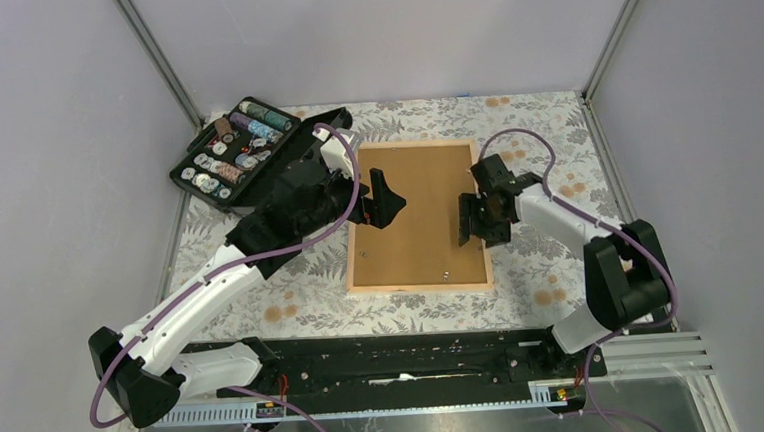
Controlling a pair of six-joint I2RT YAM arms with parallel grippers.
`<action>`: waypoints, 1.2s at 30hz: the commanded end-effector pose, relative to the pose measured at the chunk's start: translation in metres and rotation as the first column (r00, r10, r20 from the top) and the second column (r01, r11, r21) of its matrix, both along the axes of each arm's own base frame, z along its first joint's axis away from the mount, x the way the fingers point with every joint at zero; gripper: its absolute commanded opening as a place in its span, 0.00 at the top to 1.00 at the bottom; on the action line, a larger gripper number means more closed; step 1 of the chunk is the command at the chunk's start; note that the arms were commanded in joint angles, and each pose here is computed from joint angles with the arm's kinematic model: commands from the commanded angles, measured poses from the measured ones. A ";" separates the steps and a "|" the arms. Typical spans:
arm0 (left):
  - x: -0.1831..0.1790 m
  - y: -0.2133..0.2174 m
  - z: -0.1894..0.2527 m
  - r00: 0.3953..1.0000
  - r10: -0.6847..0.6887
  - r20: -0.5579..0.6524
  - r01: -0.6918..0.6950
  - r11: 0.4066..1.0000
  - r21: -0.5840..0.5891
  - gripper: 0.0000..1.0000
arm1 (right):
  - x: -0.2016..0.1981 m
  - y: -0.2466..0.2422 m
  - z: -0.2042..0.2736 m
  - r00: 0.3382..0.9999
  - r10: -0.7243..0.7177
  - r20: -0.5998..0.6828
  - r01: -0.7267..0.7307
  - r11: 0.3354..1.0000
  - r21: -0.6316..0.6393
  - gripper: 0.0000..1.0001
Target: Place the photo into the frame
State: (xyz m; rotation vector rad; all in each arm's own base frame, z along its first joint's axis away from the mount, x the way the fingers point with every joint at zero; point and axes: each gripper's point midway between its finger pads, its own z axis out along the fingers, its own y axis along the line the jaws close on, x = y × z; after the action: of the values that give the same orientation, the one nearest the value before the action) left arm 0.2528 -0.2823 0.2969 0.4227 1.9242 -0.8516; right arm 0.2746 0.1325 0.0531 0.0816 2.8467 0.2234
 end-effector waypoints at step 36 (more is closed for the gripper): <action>0.006 0.006 0.017 0.998 0.035 0.058 -0.034 0.999 -0.018 0.01 | -0.077 0.017 -0.017 0.544 -0.789 -0.284 0.839 0.511 0.186 0.31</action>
State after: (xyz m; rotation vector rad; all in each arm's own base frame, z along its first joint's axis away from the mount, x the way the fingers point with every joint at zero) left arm 0.2569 -0.2790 0.2939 0.4027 1.9335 -0.8206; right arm 0.2028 0.1632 0.0386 1.5801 2.5027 0.5837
